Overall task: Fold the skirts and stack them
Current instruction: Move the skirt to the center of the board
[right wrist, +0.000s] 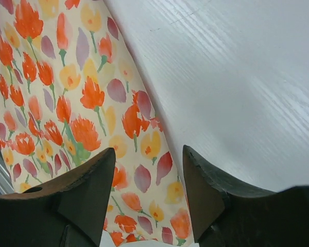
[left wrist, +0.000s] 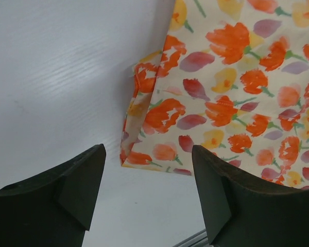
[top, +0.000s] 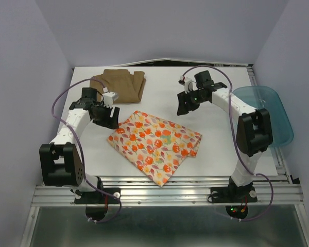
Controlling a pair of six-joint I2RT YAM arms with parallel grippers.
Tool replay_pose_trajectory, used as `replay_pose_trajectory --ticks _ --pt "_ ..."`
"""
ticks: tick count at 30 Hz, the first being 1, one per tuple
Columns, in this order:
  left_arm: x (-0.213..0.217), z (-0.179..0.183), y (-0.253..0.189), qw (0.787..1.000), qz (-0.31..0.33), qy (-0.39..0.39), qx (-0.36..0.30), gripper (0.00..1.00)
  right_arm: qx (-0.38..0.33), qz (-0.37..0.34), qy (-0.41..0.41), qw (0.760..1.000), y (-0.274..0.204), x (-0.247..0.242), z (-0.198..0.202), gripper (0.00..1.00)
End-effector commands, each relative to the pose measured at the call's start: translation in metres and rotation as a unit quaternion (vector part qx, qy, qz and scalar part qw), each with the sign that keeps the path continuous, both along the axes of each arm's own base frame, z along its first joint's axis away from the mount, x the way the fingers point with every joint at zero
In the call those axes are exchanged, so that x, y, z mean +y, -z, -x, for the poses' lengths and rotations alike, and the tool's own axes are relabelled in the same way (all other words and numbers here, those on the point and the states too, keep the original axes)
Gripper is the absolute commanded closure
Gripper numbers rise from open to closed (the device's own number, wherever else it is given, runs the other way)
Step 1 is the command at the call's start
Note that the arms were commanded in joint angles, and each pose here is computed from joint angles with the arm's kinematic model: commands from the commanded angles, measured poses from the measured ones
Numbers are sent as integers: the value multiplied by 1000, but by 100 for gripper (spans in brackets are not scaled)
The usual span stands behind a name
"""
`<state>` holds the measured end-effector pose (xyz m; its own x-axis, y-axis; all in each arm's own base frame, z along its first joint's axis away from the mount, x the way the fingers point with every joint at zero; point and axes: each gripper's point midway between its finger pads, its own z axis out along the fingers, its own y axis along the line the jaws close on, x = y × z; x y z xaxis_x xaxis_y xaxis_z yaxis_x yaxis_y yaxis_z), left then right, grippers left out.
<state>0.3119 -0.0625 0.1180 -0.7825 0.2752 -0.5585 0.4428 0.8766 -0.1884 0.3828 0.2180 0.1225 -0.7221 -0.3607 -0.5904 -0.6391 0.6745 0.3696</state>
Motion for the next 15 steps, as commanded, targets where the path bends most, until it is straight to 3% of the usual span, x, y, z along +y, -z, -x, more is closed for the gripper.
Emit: replay_pose_trajectory --ticks 1,8,15 --pt "13 20 20 998 -42 19 41 21 32 -4 -16 999 18 18 8 39" --pt "5 27 54 993 -31 47 102 28 41 15 -8 999 28 12 21 36" --pt "0 23 67 991 -16 50 124 57 14 32 20 999 12 -1 16 23"
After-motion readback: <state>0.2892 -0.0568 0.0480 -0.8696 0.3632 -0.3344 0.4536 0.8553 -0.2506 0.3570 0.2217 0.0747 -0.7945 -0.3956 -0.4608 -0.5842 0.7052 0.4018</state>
